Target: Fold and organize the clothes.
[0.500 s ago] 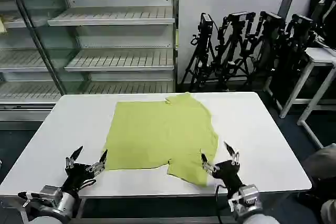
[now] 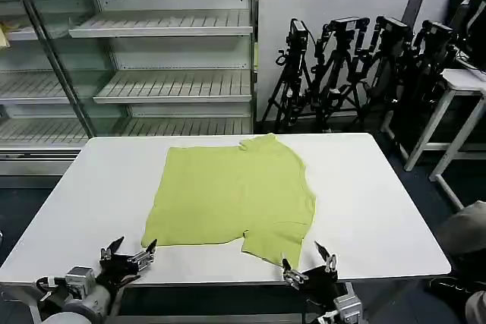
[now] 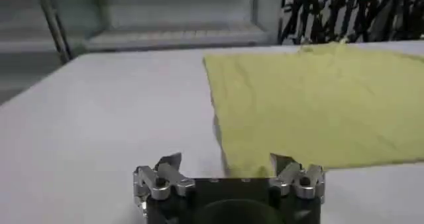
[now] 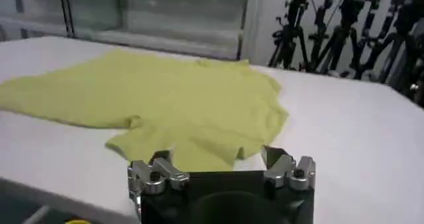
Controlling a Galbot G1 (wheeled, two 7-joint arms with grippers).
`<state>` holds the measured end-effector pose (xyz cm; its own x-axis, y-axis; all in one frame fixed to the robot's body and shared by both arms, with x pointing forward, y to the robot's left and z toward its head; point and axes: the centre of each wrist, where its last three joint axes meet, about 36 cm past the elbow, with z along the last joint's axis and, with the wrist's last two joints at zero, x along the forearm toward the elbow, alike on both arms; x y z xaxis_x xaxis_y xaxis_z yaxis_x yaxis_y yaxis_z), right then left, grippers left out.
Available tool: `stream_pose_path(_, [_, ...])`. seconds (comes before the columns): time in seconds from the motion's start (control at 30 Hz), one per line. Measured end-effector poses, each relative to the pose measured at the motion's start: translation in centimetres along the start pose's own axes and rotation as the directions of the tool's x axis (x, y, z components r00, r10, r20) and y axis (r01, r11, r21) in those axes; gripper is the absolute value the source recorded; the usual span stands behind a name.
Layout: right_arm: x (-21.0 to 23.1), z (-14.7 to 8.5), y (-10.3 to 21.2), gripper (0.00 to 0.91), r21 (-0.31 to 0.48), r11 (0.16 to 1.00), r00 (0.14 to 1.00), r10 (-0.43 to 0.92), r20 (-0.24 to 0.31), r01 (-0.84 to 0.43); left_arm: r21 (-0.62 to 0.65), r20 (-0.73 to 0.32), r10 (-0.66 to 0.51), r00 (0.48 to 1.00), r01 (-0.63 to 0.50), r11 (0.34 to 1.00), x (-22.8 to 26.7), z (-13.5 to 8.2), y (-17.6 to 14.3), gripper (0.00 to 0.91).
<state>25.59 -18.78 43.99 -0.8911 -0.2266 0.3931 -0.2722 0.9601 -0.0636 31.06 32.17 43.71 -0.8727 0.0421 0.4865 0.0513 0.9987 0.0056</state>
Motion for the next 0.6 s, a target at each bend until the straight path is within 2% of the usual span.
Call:
stream_pose_path(0.03, [0.03,0.04,0.07,0.02,-0.003,1.0,1.0,-0.003,-0.005,0.003,0.002,-0.003,0.0,1.0,0.0,1.0,-0.04,0.0,0.03,0.907])
stream_pose_path(0.07, [0.08,0.05,0.15,0.0,-0.007,1.0,1.0,-0.005,-0.009,0.005,0.005,-0.006,-0.002,1.0,0.002,1.0,-0.08,0.03,0.04,0.685])
stream_pose_path(0.1, [0.13,0.04,0.22,0.0,-0.01,1.0,1.0,-0.007,-0.013,0.006,0.008,-0.008,-0.005,1.0,0.005,1.0,-0.12,0.06,0.06,0.191])
stream_pose_path(0.13, [0.15,0.05,0.25,0.0,-0.013,1.0,1.0,-0.008,-0.018,0.008,0.014,-0.009,-0.006,1.0,0.006,1.0,-0.17,0.08,0.07,0.01])
stream_pose_path(0.6, [-0.1,0.32,0.62,0.0,-0.061,0.998,0.997,-0.022,-0.068,0.018,0.044,-0.005,0.016,1.0,-0.016,0.999,-0.19,0.06,-0.02,0.01])
